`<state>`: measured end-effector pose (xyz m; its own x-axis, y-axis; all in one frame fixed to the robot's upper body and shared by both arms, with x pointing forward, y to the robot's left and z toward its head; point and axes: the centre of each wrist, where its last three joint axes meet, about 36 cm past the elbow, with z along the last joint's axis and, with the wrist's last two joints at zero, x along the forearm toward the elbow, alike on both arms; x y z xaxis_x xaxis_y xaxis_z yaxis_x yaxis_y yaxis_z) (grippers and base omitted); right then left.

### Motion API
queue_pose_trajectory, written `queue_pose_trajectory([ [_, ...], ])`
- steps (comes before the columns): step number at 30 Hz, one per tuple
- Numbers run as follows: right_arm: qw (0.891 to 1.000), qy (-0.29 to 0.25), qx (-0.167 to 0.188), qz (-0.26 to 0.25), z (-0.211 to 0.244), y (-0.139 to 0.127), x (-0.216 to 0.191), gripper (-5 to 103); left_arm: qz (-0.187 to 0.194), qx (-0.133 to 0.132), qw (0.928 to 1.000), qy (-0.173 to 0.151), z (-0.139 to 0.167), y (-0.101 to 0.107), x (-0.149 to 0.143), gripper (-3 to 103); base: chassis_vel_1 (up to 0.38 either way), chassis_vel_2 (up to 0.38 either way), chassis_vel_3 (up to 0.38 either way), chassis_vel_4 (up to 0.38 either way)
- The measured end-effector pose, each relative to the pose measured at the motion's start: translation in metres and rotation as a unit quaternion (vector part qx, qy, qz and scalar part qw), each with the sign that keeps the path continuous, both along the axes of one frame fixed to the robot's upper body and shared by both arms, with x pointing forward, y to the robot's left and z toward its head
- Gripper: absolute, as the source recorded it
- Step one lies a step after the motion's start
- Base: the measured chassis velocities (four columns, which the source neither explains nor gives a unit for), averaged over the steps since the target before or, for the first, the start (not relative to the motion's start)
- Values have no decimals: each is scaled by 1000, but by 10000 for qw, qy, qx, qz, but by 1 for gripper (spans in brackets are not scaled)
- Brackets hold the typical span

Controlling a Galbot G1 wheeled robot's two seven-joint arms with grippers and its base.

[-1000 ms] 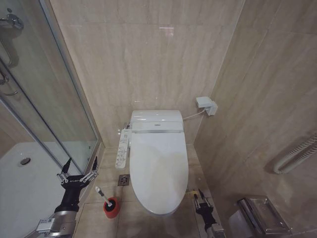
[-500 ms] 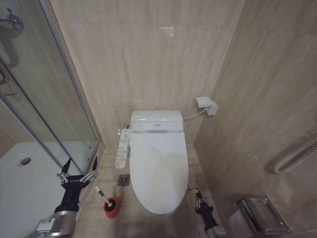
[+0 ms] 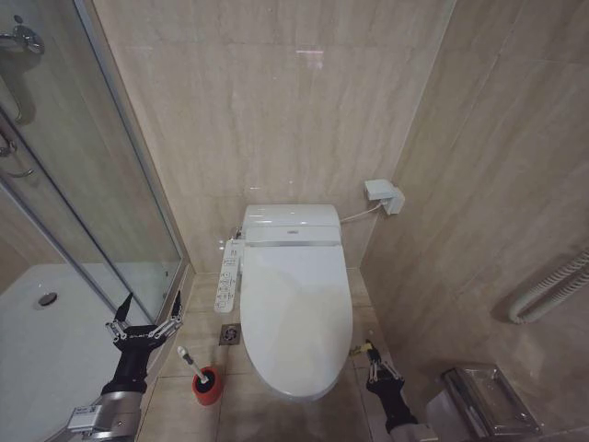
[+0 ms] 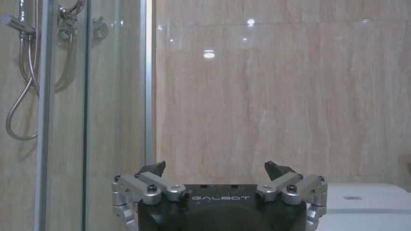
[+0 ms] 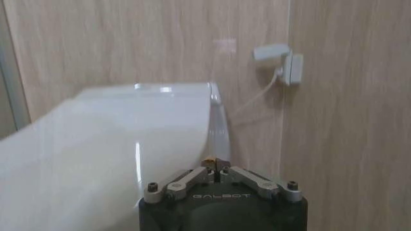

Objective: Open the toilet lid, clean the toilet bowl with a toilet brush, close the toilet lid, and flush.

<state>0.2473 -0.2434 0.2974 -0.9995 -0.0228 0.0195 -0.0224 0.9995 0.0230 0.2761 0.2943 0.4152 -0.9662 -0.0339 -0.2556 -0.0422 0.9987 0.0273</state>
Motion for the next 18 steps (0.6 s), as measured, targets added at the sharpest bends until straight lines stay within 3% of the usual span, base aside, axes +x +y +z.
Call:
queue_pose_trajectory([
  [18, 9967, -805, 107, -85, 68, 3, 30, 1, 0, 0, 10000, 0, 0, 0, 0, 100, 0, 0, 0, 0],
])
